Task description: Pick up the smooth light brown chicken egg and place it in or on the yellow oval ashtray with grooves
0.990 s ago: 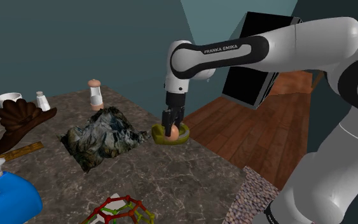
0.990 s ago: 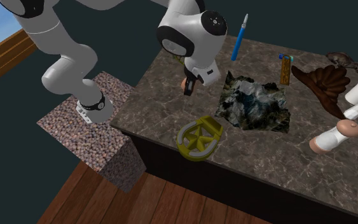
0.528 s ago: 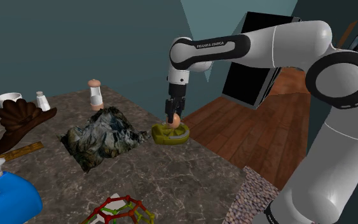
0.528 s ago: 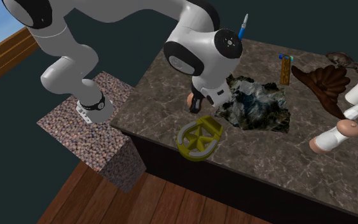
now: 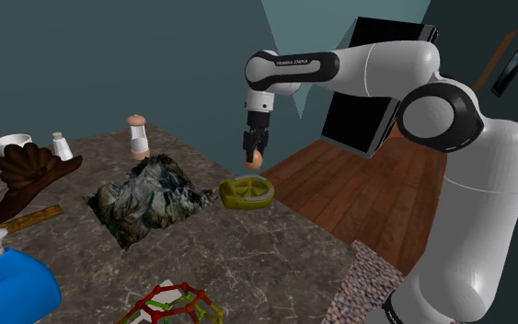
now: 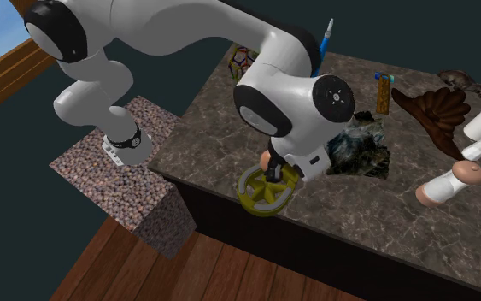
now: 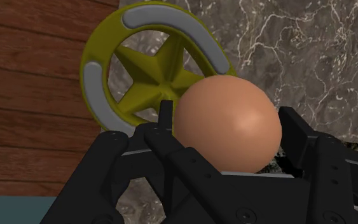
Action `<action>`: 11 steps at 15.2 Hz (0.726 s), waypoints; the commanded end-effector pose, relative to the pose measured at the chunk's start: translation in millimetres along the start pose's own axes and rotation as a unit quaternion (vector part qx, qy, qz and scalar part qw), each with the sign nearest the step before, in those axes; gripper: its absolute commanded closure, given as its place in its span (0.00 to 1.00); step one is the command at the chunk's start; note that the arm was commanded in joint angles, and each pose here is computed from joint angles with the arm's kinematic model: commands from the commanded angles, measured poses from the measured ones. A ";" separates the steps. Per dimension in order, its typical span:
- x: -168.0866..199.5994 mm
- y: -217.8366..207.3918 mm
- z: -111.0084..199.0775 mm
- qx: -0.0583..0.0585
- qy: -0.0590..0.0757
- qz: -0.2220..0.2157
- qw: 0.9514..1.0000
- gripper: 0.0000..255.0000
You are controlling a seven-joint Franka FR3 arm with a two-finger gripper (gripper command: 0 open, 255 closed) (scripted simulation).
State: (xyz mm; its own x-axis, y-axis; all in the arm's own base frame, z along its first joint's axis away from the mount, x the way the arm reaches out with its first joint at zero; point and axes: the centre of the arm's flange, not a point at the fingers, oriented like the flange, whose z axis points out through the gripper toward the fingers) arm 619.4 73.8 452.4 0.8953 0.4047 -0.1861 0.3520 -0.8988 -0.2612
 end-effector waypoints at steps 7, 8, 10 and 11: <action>9.5 14.4 37.8 0.000 0.000 -0.001 1.000 1.00; 10.5 15.8 42.8 0.000 0.000 -0.001 1.000 1.00; 12.4 18.6 52.8 0.000 0.000 -0.001 1.000 1.00; 13.4 19.9 57.8 0.000 0.000 -0.001 1.000 1.00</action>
State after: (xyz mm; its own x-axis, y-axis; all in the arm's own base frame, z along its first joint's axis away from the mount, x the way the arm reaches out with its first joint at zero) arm 622.9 71.0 396.4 0.8948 0.4058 -0.1863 0.3530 -0.8984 -0.2614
